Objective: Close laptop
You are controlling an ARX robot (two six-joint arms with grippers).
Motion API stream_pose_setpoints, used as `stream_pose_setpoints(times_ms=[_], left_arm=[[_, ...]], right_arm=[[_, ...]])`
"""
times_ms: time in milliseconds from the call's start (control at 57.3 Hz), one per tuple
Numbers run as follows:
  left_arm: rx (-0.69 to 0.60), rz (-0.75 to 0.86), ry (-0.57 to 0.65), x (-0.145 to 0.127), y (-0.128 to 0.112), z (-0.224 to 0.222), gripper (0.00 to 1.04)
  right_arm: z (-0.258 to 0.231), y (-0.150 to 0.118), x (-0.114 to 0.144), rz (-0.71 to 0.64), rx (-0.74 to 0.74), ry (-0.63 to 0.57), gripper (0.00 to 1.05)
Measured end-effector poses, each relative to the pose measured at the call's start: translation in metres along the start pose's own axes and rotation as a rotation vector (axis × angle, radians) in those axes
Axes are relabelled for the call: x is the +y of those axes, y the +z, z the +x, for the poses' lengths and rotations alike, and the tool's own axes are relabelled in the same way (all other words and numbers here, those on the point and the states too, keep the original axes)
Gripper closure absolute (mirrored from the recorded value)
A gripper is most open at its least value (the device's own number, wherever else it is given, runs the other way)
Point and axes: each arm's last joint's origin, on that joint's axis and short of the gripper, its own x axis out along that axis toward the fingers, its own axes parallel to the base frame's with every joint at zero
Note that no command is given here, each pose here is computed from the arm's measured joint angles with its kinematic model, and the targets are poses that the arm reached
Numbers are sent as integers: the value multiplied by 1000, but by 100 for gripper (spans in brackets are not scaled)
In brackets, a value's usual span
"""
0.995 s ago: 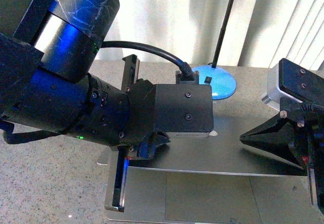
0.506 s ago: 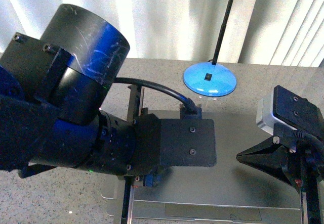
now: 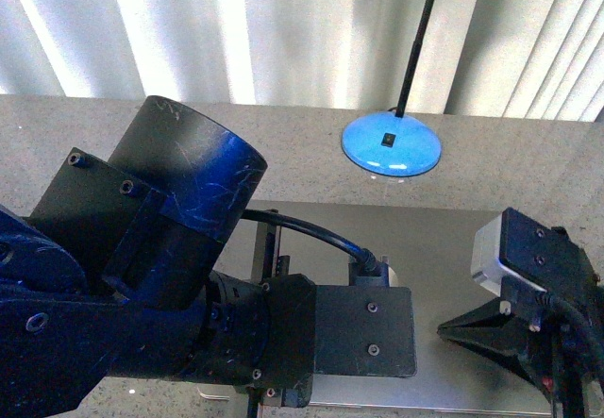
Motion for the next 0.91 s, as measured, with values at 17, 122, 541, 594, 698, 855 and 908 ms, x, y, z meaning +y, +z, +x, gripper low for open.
stream_pose_setpoints(times_ms=[17,122,541,594,698,855,908], left_arm=[[0,0,0,0,0,0,101],[-1,-1,-1,0,0,0,101],[-11,-18,53,14,3,-18,101],[-30,-24,93,21,6,-25,101],[-102,-54,197,39,15,-49,101],[-192,-97,362,57,22,-92,101],[-208,-119,414,60,22,-106,101]], right_arm=[[0,-1,0,2,0,2,102],[0,0,0,1,-2,-1,102],[-9,8,-4,3,-19,-33,102],[-13,13,-8,-8,-38,-62,102],[-23,25,-18,-37,-87,-151,102],[-39,40,-26,-79,-139,-290,102],[-45,44,-27,-91,-156,-350,102]])
